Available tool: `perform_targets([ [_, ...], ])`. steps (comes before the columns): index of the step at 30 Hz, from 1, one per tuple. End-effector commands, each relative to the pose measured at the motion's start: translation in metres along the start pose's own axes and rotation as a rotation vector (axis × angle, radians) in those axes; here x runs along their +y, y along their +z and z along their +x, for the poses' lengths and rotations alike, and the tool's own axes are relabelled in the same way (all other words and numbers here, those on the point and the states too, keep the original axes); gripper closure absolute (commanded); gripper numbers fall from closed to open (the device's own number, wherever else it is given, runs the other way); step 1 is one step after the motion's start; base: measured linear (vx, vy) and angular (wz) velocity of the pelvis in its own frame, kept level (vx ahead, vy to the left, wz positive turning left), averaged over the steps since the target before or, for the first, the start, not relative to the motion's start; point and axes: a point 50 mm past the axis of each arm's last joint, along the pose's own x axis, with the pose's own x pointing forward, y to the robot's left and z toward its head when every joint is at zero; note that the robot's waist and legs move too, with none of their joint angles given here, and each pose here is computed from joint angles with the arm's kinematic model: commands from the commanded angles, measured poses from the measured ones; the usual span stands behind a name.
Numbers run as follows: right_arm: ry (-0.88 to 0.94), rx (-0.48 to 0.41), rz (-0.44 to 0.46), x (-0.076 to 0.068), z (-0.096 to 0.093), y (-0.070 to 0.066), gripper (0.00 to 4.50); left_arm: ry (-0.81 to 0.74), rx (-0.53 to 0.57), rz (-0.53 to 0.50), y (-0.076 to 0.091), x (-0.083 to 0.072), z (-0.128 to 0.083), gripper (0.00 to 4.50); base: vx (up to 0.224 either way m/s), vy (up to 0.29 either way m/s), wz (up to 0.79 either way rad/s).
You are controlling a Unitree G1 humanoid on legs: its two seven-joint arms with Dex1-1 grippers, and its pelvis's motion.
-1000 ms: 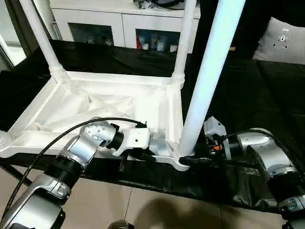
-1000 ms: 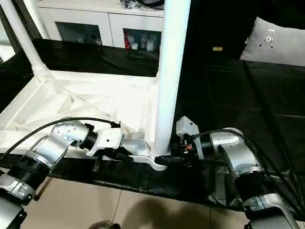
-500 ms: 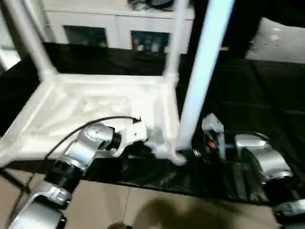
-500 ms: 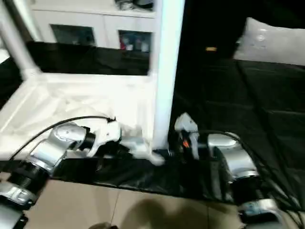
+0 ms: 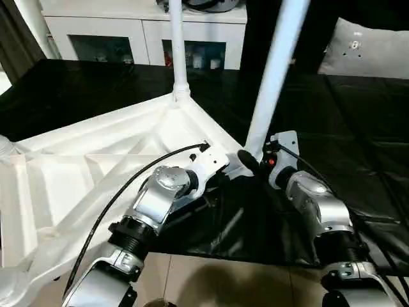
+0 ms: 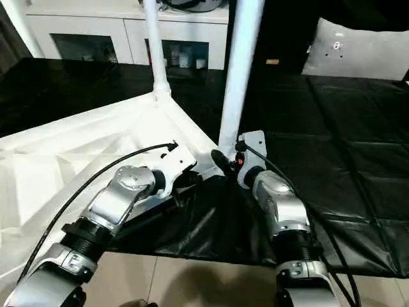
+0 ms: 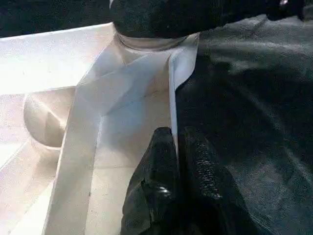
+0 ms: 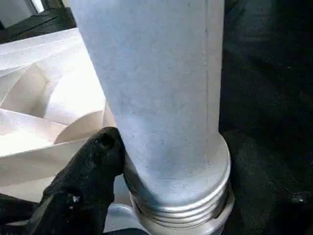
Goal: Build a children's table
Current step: Rotate leg to tighten
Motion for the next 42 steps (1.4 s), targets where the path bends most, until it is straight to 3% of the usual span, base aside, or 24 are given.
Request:
perform_targets([
  [1, 0.114, 0.034, 0.013, 0.023, 0.006, -0.011, 0.75, -0.035, -0.092, 0.042, 0.02, -0.01, 0.008, 4.5, 0.0, 0.0, 0.0],
  [10, 0.281, -0.015, -0.079, 0.001, -0.02, 0.003, 0.05, -0.062, -0.009, 0.135, -0.006, 0.011, -0.012, 4.5, 0.0, 0.0, 0.0],
  [20, 0.587, 0.113, -0.338, -0.011, -0.041, 0.012, 0.05, -0.383, 0.034, 0.299, -0.025, 0.008, -0.039, 4.5, 0.0, 0.0, 0.0],
  [29, 0.833, 0.209, -0.418, -0.004, -0.051, 0.01, 0.05, -0.569, 0.12, 0.426, -0.036, 0.005, -0.051, 4.5, 0.0, 0.0, 0.0],
  [30, 0.845, 0.215, -0.427, -0.004, -0.052, 0.009, 0.31, -0.577, 0.119, 0.429, -0.036, 0.005, -0.051, 4.5, 0.0, 0.0, 0.0],
  [33, 0.876, 0.246, -0.423, -0.003, -0.053, 0.004, 0.38, -0.6, 0.116, 0.44, -0.036, 0.004, -0.052, 4.5, 0.0, 0.0, 0.0],
  [36, 0.898, 0.263, -0.406, -0.003, -0.054, 0.0, 0.82, -0.609, 0.125, 0.454, -0.037, 0.004, -0.052, 4.5, 0.0, 0.0, 0.0],
  [38, 0.904, 0.264, -0.398, -0.003, -0.054, 0.0, 0.83, -0.614, 0.125, 0.455, -0.038, 0.004, -0.052, 4.5, 0.0, 0.0, 0.0],
  [42, 0.914, 0.268, -0.395, -0.004, -0.055, -0.001, 1.27, -0.623, 0.126, 0.456, -0.039, 0.004, -0.053, 4.5, 0.0, 0.0, 0.0],
])
